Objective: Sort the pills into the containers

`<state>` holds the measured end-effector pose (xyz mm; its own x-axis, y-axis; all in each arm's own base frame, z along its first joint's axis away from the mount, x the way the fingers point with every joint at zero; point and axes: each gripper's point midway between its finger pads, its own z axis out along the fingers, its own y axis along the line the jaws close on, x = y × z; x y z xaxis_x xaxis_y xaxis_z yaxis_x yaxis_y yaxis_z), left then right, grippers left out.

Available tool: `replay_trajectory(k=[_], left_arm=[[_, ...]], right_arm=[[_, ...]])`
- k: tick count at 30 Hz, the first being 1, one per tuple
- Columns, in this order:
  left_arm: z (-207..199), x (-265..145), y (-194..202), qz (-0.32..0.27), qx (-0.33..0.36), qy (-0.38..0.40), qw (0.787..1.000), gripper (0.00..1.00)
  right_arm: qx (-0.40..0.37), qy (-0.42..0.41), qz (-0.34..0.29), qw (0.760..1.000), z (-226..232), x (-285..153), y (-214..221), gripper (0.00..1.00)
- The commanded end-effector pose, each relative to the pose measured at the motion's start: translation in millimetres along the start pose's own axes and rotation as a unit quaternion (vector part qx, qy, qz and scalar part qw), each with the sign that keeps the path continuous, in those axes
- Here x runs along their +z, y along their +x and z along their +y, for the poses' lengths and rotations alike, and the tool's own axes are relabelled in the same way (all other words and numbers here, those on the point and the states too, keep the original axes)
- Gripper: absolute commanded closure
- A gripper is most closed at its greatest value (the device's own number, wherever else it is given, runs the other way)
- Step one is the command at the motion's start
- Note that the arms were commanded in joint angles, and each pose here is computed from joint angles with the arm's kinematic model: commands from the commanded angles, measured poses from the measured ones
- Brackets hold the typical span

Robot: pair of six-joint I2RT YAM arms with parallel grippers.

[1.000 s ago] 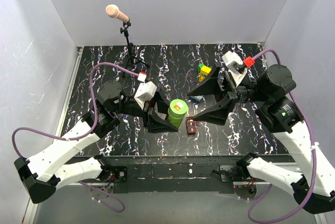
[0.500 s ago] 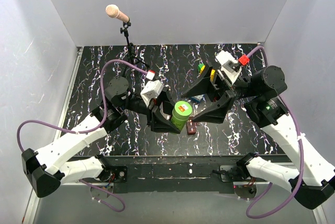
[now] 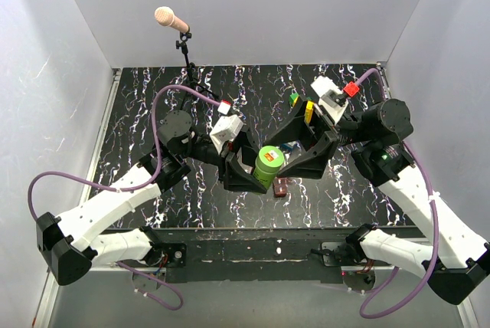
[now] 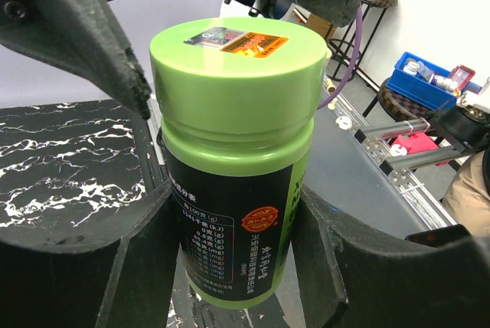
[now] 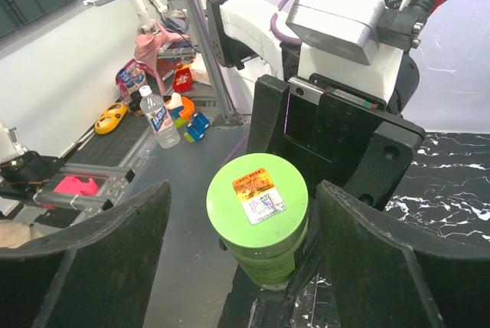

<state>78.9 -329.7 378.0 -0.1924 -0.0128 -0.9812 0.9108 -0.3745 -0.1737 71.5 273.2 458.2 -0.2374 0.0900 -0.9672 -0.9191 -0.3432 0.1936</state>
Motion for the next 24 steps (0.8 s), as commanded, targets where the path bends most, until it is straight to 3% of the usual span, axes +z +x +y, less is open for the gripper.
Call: replay_trajectory(k=[1, 10, 24], left_arm=[[-9, 0, -27, -0.023, 0.044, 0.005, 0.999, 1.00], [-8, 1, -30, -0.029, 0.045, 0.004, 0.999, 1.00], [-1, 0, -34, -0.033, 0.051, -0.022, 0.998, 1.00]], right_arm=[[-0.021, -0.011, -0.007, 1.000, 6, 1, -4, 0.19], [-0.010, 0.001, -0.005, 1.000, 1, 1, 2, 0.26], [0.008, 0.026, -0.001, 1.000, -7, 1, 9, 0.52]])
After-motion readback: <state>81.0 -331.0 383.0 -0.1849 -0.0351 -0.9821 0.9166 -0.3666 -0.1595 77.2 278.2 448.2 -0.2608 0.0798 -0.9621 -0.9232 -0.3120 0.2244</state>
